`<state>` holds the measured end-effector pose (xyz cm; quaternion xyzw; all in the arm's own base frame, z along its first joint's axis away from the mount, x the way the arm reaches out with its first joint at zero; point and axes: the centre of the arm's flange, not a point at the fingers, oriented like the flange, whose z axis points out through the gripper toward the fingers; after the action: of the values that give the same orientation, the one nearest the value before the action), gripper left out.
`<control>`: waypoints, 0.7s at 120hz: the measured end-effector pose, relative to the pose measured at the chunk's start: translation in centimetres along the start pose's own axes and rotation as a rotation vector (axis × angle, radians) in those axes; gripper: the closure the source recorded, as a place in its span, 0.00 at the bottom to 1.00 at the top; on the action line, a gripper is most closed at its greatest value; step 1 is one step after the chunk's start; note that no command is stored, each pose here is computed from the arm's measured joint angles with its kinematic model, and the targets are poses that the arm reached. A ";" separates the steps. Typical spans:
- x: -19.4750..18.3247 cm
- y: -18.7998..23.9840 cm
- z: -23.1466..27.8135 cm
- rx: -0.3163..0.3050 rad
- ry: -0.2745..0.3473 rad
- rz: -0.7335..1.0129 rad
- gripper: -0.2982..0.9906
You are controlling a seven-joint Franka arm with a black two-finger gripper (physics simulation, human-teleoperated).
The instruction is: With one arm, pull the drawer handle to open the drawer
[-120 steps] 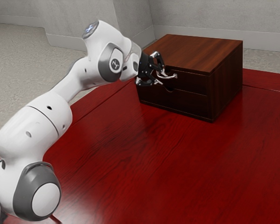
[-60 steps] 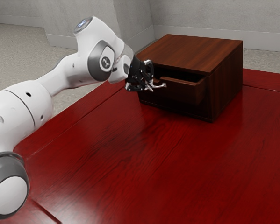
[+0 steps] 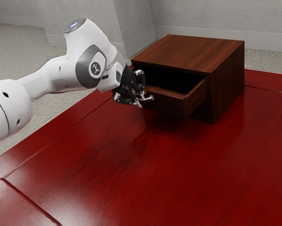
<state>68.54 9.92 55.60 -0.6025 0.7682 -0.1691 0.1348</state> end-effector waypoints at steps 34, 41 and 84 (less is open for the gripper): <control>0.9 3.4 -1.5 -0.043 0.016 -0.091 0.77; 1.1 4.4 -2.4 -0.046 0.017 -0.108 0.79; 3.1 5.8 -6.4 -0.066 -0.001 -0.130 0.77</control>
<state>60.08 8.76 58.93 -0.6552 0.7327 -0.1518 0.1039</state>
